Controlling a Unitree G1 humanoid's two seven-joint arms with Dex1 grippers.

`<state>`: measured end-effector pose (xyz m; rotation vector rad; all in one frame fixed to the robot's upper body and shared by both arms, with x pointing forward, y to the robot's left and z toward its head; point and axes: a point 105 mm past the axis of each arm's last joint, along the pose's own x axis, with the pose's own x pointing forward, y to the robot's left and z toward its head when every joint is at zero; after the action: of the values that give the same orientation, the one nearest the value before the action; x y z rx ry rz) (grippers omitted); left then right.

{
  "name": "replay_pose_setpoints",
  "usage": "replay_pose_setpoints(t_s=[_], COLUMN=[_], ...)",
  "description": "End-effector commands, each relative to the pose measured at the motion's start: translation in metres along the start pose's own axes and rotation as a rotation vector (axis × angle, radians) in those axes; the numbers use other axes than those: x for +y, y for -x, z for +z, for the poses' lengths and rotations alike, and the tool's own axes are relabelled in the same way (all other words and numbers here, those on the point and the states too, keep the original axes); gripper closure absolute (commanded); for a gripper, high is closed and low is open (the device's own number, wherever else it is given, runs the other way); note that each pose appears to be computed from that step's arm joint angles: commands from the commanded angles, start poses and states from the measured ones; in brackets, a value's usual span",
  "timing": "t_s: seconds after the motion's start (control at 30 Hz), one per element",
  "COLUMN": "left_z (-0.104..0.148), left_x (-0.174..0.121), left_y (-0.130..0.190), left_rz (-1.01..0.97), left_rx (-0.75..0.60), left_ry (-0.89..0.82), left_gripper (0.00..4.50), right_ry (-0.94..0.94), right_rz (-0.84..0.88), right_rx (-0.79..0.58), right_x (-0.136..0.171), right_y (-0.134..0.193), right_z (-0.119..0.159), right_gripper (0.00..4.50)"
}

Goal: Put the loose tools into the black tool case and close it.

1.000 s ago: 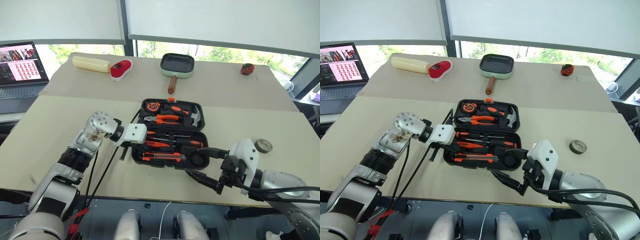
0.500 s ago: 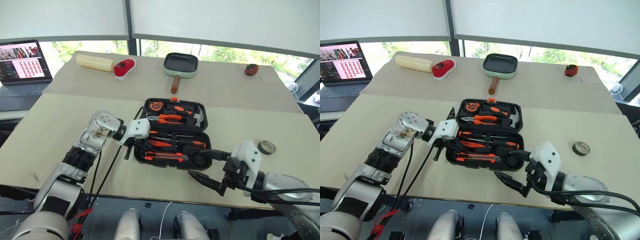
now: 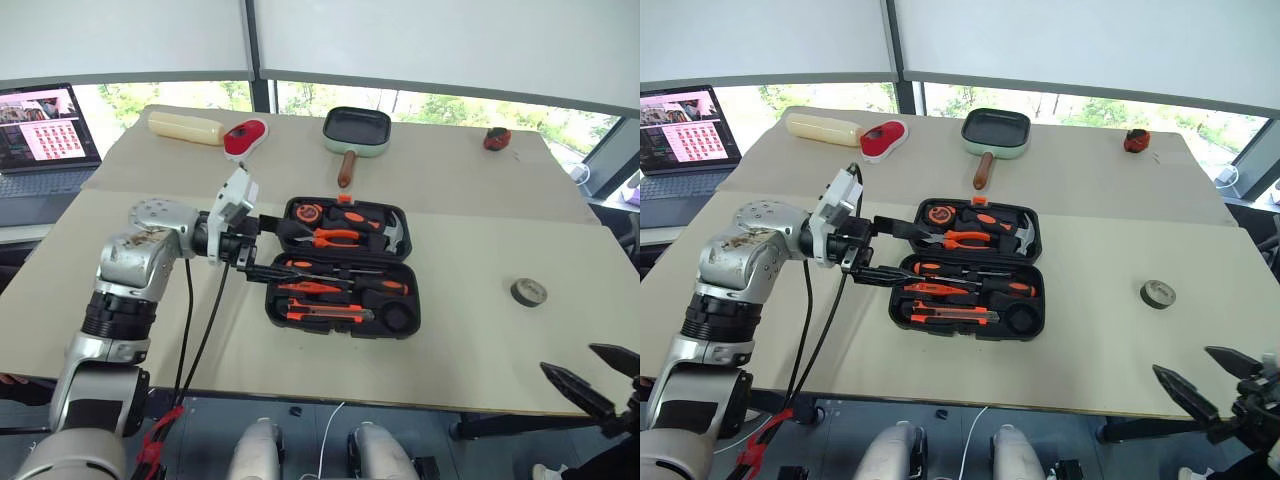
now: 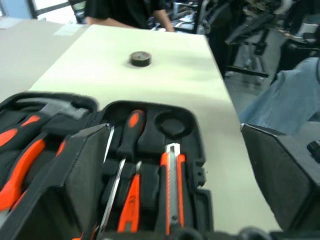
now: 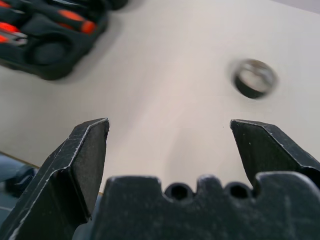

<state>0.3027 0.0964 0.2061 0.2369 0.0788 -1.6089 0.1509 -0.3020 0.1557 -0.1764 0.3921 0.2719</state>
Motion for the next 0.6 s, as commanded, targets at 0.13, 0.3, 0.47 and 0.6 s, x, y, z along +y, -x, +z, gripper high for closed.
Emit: replay_pose_setpoints(t_s=[0.13, 0.3, 0.47, 0.6], left_z=[0.010, 0.009, 0.009, 0.008], left_x=[-0.015, -0.022, -0.024, -0.024], left_y=[-0.008, -0.010, -0.008, -0.003], left_rz=[-0.051, -0.059, -0.030, 0.000], left_rx=[0.000, 0.015, 0.025, 0.039], left_ry=[-0.110, -0.142, -0.148, -0.149], left_gripper=[0.04, 0.04, 0.04, 0.00], right_ry=[0.108, 0.140, 0.175, 0.174], right_rz=[0.017, -0.026, -0.007, -0.053], right_rx=[-0.015, 0.030, 0.094, 0.162], right_x=[-0.021, -0.049, -0.059, -0.075], right_y=[-0.044, -0.101, -0.132, -0.147], right_z=[0.020, 0.021, 0.012, 0.000], right_gripper=[0.00, 0.00, 0.00, 0.53])
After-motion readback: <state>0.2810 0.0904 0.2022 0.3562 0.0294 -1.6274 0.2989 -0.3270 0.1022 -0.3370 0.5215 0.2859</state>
